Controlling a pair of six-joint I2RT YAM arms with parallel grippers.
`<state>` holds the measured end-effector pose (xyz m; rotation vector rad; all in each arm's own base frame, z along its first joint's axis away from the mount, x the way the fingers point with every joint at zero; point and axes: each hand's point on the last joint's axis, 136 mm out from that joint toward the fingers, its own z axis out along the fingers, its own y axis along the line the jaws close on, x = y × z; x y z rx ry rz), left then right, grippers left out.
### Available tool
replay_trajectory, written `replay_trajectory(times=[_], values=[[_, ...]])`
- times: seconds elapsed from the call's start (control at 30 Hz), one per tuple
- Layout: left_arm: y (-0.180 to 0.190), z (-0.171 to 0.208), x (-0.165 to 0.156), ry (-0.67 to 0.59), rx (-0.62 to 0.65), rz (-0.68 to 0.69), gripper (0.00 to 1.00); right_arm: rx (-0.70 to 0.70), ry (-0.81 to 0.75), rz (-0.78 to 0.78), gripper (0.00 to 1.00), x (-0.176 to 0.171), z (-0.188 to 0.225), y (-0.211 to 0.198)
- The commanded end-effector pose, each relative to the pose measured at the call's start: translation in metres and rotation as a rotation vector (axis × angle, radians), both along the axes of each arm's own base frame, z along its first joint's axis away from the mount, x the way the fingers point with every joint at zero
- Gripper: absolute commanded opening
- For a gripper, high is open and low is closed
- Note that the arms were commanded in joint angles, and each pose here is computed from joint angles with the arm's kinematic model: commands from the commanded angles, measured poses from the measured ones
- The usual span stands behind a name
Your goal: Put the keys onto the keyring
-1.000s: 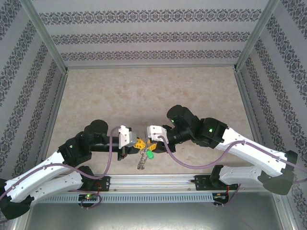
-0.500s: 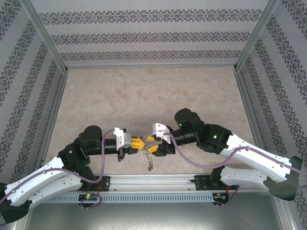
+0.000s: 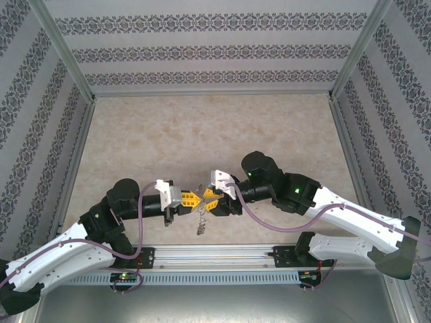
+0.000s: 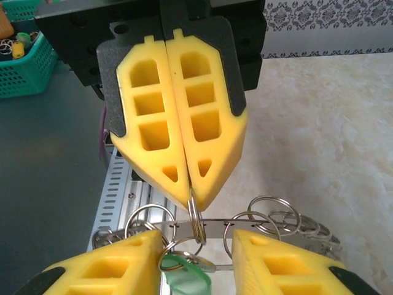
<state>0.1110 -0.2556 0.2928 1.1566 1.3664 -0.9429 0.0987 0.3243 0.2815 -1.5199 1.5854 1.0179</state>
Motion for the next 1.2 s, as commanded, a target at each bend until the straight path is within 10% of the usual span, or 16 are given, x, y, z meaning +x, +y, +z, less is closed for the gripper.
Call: replay_trajectory(times=[0.0,0.47,0.8,1.17], values=[[-0.001,0.02,-0.005,-0.051,-0.072,-0.016,0.0,-0.01,-0.004,-0.038,0.33,0.005,-0.004,-0.006],[-0.004,0.025,-0.007,-0.046,-0.122,-0.04,0.0,0.0,-0.041,-0.04,0.16,0.009,-0.002,-0.004],[-0.003,0.029,-0.003,-0.055,-0.134,-0.012,0.0,0.022,-0.072,-0.064,0.25,0.008,0.0,-0.014],[-0.003,0.03,-0.001,-0.059,-0.147,-0.004,0.0,0.017,-0.082,-0.061,0.0,0.008,-0.004,-0.013]])
